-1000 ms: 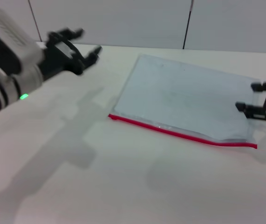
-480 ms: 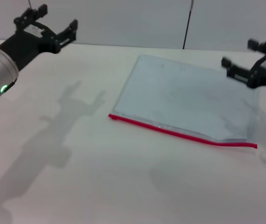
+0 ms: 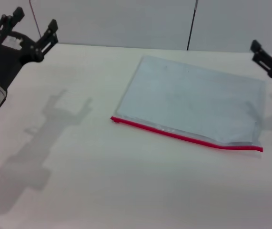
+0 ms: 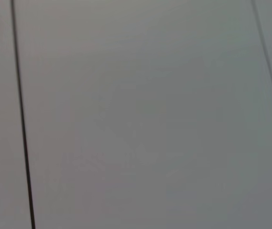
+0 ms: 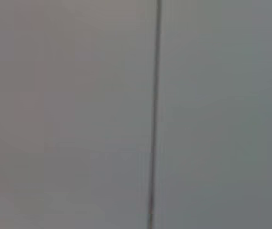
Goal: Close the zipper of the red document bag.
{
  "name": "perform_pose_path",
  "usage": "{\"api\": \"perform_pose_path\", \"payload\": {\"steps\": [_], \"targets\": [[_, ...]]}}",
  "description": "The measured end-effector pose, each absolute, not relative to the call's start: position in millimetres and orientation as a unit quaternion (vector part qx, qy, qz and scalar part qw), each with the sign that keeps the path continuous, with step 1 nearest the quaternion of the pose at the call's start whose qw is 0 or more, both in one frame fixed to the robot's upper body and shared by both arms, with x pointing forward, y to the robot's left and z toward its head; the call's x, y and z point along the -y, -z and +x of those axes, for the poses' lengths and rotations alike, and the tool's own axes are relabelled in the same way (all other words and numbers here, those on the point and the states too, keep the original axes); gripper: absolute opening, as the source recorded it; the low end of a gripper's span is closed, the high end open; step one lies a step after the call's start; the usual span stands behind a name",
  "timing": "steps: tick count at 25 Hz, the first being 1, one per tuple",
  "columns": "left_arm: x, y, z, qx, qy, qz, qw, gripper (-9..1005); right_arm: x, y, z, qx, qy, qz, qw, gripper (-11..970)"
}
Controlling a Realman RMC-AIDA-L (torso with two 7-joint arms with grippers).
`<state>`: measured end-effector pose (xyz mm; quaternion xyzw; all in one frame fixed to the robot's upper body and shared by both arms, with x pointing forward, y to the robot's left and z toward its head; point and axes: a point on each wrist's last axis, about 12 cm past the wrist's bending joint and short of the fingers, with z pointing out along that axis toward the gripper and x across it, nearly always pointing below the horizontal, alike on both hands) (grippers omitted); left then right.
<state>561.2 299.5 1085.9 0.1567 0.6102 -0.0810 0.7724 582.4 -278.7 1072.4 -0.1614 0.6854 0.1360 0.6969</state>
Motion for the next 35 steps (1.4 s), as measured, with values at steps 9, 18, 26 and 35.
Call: {"api": "perform_pose_path", "payload": {"steps": [9,18,26,35], "targets": [[-301,-1079,567,-0.622,0.081,0.141,0.766,861,288,-1071,583,-0.676,-0.100,-0.123,0.720,849],[-302,-1076,573,-0.632,0.079,0.136,0.759,861,289,-1071,583,-0.670,-0.104,-0.127,0.724,849],[-301,-1075,579,-0.640,0.078,0.133,0.753,861,281,-1070,583,-0.653,-0.128,-0.150,0.731,844],[-301,-1073,586,-0.656,0.072,0.127,0.741,861,277,-1069,587,-0.658,-0.130,-0.154,0.725,842]]}}
